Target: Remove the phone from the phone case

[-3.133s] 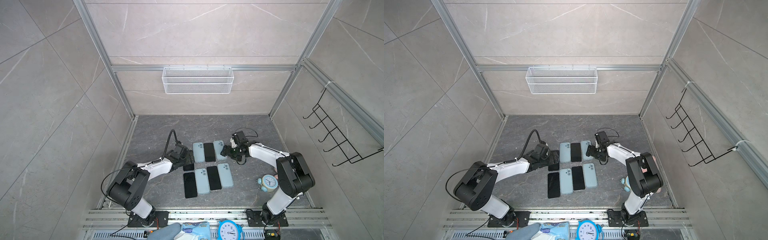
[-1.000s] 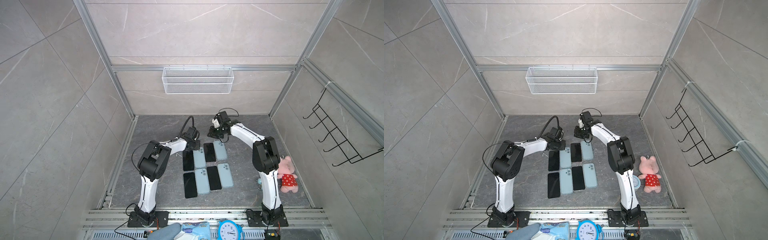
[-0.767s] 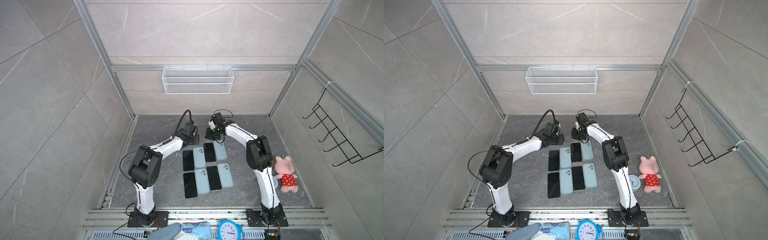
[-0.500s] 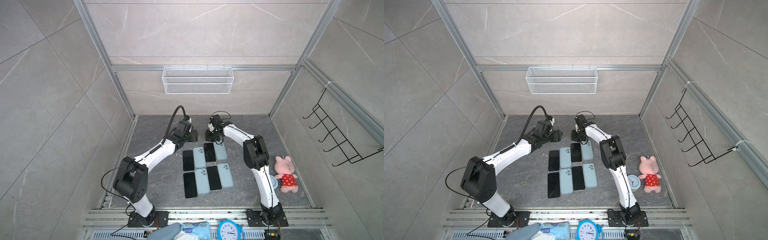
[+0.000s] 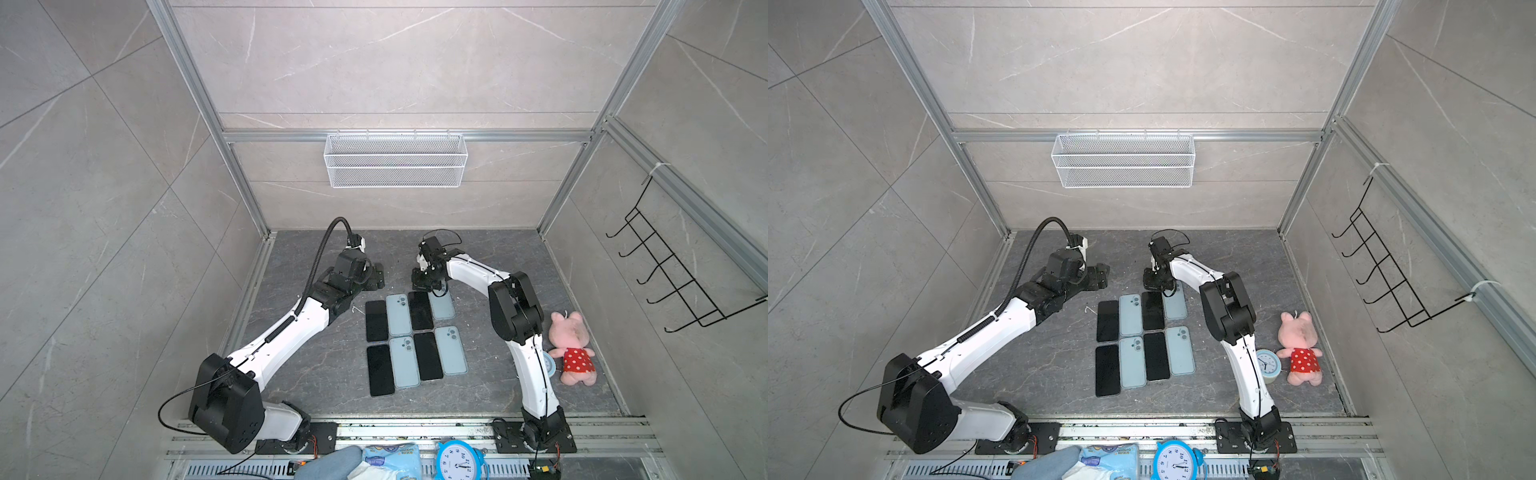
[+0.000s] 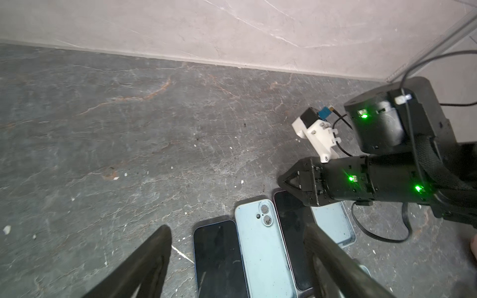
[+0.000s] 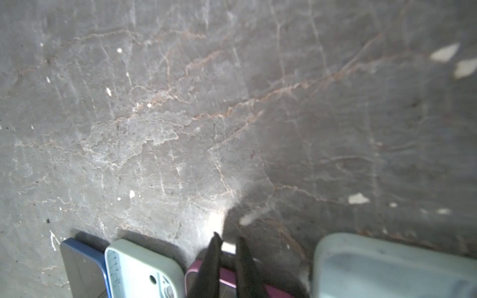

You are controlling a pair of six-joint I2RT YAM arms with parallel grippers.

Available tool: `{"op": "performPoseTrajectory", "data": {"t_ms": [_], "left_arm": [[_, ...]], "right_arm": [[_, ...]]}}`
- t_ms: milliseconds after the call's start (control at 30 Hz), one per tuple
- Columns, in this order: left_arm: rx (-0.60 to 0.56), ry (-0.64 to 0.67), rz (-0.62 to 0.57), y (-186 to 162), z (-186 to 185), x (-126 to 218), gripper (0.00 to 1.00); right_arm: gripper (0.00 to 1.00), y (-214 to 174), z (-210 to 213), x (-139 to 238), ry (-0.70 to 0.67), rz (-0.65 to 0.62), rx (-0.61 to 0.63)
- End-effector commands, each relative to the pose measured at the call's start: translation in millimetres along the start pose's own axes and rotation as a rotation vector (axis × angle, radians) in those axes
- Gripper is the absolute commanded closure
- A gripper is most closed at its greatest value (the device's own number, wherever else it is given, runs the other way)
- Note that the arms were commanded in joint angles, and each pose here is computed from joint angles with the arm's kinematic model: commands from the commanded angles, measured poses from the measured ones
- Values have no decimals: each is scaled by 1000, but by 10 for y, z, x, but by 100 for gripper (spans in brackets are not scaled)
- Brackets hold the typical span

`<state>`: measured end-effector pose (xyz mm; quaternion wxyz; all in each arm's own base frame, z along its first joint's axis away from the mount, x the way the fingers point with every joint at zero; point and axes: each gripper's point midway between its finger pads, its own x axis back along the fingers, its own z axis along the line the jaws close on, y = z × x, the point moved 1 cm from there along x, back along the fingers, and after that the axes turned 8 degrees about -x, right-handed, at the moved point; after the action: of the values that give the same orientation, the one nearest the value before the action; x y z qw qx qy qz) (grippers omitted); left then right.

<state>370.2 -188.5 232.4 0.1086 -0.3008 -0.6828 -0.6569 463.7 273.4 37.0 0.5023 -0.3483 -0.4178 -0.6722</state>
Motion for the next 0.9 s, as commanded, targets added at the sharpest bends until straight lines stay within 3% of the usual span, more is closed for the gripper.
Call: {"op": "performPoseTrajectory", "data": {"t_ms": [0,200,300,400,500,633,667,767,867], "left_arm": [[29,65,-30,19,182,84,12],[94,184,-21,-236,609,104,1],[176,270,-25,-442,991,201,0],[198,400,-91,-638,1332,405,0],[174,507,-173,-829,1555,593,0],[127,693,-239,-1082,1854,788,0],[138,695,-246,-1081,1883,831,0],[14,693,-316,-968,1884,845,0],[-120,691,-260,-995,1909,731,0]], "right_arm": [[65,316,286,482,65,-135,29],[36,628,591,1398,145,-347,103],[19,608,313,1909,106,-480,106],[1,383,-324,2395,-34,-664,66],[0,6,-1034,2581,-212,-802,30],[0,-427,-1833,2483,-437,-891,-47],[0,-495,-1968,2445,-469,-923,-50],[0,-566,-2188,2377,-475,-998,-76],[0,-534,-2316,2243,-499,-1072,-53]]}}
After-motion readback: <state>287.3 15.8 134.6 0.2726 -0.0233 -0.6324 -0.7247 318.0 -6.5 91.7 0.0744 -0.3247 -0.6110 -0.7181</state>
